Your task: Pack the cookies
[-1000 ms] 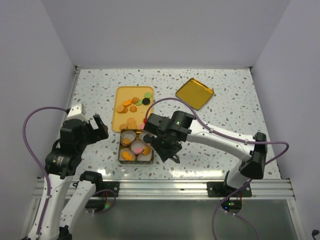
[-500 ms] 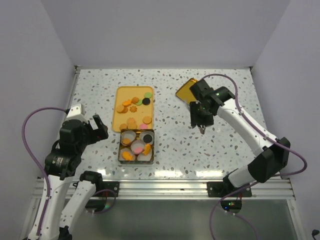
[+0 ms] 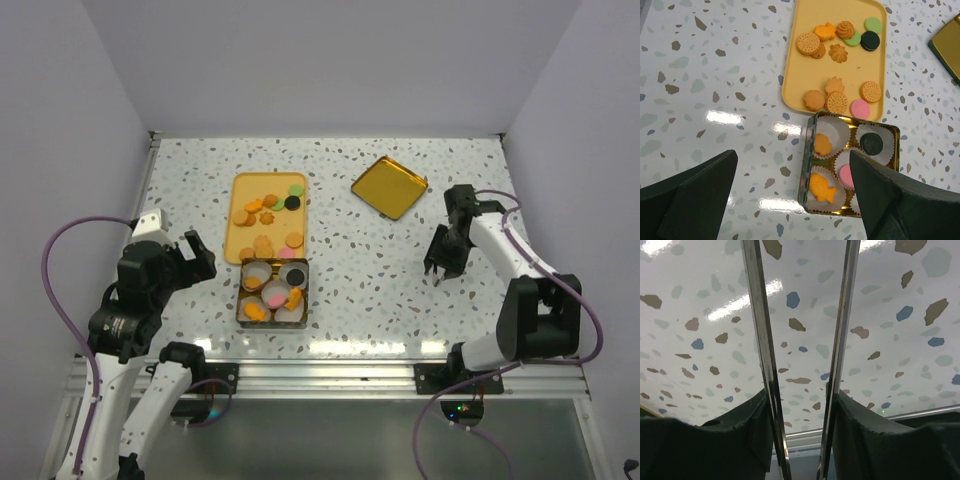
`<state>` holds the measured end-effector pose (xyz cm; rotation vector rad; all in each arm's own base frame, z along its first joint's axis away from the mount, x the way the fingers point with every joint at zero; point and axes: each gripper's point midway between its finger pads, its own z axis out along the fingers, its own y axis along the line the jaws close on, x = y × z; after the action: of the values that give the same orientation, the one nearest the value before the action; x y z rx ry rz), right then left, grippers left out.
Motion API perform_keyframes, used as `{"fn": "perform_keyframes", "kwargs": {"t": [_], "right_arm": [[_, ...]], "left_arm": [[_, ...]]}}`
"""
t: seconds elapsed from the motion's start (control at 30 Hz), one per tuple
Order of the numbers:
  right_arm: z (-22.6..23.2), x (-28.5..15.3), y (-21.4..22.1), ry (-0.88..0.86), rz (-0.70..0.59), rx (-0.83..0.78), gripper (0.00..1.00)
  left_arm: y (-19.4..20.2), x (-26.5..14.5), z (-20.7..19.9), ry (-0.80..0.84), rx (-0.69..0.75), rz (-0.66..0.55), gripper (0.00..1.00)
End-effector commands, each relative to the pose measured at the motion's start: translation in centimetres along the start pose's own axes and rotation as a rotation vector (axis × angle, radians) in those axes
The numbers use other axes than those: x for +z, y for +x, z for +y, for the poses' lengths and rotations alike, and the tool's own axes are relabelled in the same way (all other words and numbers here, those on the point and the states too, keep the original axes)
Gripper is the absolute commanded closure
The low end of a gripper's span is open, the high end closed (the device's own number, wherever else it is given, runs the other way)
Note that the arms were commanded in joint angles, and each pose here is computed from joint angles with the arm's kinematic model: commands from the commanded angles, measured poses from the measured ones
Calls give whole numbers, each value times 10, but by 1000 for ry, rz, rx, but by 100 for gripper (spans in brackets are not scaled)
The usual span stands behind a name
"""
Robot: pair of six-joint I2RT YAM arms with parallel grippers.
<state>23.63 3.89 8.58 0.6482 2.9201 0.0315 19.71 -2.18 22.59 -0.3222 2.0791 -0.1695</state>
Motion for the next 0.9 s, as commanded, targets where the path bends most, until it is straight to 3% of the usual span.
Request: {"fn": "perform_keyframes", "kwargs": {"t": [0.0, 0.57, 0.77, 0.87], "right_arm": [[12, 22, -9, -70, 7, 75, 55], [7, 89, -27, 29, 88, 104, 38], [6, 82, -35, 47, 73, 103, 32], [8, 60, -50, 37, 4, 107, 31]], "left_arm": [[-6, -1, -5, 30, 14, -29, 0], [-7, -3, -5, 36, 15, -39, 0], [-6, -1, -6, 36, 19, -28, 0], [-4, 1, -7, 38, 22, -17, 0]]}}
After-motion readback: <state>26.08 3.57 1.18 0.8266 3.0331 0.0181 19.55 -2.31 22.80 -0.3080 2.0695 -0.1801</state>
